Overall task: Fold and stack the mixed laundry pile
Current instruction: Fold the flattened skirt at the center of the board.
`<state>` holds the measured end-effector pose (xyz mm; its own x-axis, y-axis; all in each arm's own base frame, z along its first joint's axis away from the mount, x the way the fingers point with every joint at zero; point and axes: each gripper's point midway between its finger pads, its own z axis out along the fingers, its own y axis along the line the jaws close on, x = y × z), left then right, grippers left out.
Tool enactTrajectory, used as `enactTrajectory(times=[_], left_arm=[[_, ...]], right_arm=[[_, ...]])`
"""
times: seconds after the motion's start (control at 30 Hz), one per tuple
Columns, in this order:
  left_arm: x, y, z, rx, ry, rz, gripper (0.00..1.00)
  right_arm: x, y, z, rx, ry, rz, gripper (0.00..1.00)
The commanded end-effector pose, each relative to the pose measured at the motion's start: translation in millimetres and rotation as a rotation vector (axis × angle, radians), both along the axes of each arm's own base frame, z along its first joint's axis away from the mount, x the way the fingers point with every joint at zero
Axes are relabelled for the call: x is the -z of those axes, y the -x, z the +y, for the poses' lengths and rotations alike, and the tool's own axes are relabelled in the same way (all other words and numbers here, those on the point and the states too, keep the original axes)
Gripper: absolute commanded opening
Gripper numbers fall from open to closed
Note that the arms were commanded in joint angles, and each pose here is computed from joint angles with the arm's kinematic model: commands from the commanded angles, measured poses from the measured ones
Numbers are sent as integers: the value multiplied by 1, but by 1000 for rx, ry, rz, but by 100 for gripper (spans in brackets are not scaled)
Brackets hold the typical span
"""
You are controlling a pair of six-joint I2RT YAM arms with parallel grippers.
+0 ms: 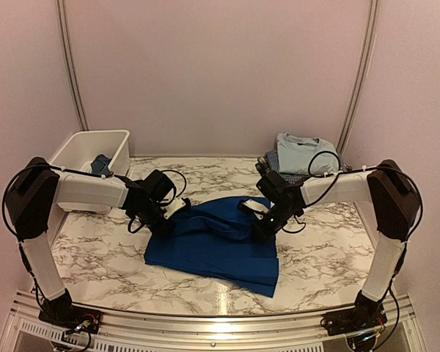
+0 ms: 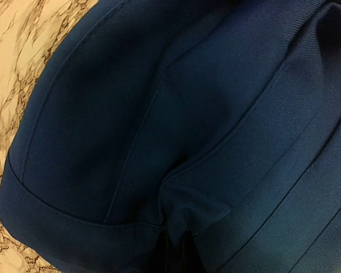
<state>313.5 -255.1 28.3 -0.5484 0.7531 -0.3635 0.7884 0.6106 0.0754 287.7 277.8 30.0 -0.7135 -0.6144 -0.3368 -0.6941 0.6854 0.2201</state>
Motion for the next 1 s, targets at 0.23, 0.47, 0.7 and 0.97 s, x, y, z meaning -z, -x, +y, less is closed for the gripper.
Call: enactTrajectory(times=[0.23, 0.47, 0.7, 0.97], left_arm=[[-16, -52, -9, -216, 59, -57, 0], [-81, -64, -15, -187, 136, -161, 0], [-104, -39, -14, -121, 177, -159, 0], [-84, 11, -8, -45, 170, -81, 0]], right_arm=[[-29, -124, -54, 161, 12, -135, 0], [-105, -108, -35, 89, -64, -249, 0], [-152, -66, -35, 74, -72, -303, 0], [-124, -5, -35, 66, -104, -221, 0]])
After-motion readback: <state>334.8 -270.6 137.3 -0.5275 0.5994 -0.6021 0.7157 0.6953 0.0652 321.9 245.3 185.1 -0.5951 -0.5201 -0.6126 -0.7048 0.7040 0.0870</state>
